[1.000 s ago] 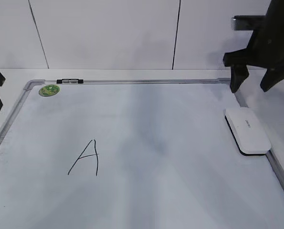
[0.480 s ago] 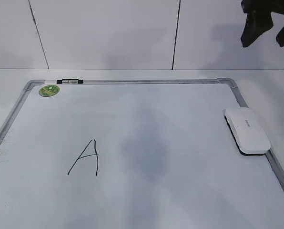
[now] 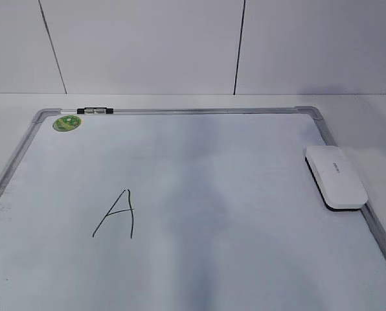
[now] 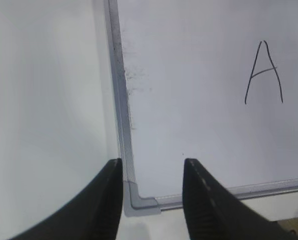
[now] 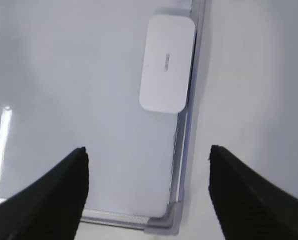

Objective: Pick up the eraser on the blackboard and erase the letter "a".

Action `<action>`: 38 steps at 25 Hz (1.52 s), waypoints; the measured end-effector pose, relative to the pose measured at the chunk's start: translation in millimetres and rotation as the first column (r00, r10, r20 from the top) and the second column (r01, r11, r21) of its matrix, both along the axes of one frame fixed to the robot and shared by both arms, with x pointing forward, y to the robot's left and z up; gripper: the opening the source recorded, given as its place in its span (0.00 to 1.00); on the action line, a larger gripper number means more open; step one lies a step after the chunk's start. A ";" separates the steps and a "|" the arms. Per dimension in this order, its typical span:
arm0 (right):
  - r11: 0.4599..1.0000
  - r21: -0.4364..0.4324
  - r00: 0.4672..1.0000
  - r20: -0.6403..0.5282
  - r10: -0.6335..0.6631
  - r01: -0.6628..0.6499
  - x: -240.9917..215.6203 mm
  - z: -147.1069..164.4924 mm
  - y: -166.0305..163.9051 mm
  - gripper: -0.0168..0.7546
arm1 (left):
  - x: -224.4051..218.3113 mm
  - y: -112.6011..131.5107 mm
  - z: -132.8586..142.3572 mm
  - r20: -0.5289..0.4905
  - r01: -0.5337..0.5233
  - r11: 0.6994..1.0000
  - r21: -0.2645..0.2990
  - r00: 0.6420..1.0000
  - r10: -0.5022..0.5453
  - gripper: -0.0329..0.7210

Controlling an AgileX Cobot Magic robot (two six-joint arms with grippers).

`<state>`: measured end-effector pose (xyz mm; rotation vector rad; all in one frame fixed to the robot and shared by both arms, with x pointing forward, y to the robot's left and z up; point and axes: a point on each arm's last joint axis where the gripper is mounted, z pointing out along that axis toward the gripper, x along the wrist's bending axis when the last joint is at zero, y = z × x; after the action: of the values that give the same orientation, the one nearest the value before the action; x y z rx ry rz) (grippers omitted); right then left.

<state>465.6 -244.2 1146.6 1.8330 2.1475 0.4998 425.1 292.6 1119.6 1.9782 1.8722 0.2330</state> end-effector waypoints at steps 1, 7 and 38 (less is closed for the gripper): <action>1.000 -0.001 1.000 -0.006 0.000 0.000 -10.7 -4.0 -2.7 0.79 | -11.6 -0.5 -0.2 0.016 0.000 1.000 0.001 1.000 0.000 0.45; 1.000 0.013 0.999 0.054 0.000 0.000 -78.6 -11.4 -19.5 0.79 | -76.0 -3.4 -32.4 0.056 -0.032 0.999 -0.011 0.998 0.032 0.45; 0.998 -0.064 0.977 0.213 -0.011 0.026 -192.2 -99.3 -58.0 0.79 | -125.4 -5.3 -80.2 0.191 0.038 0.997 0.061 0.980 -0.049 0.45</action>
<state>273.3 -302.1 1047.3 1.6803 1.9799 0.5841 299.6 287.3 1039.3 1.9548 1.7161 0.4527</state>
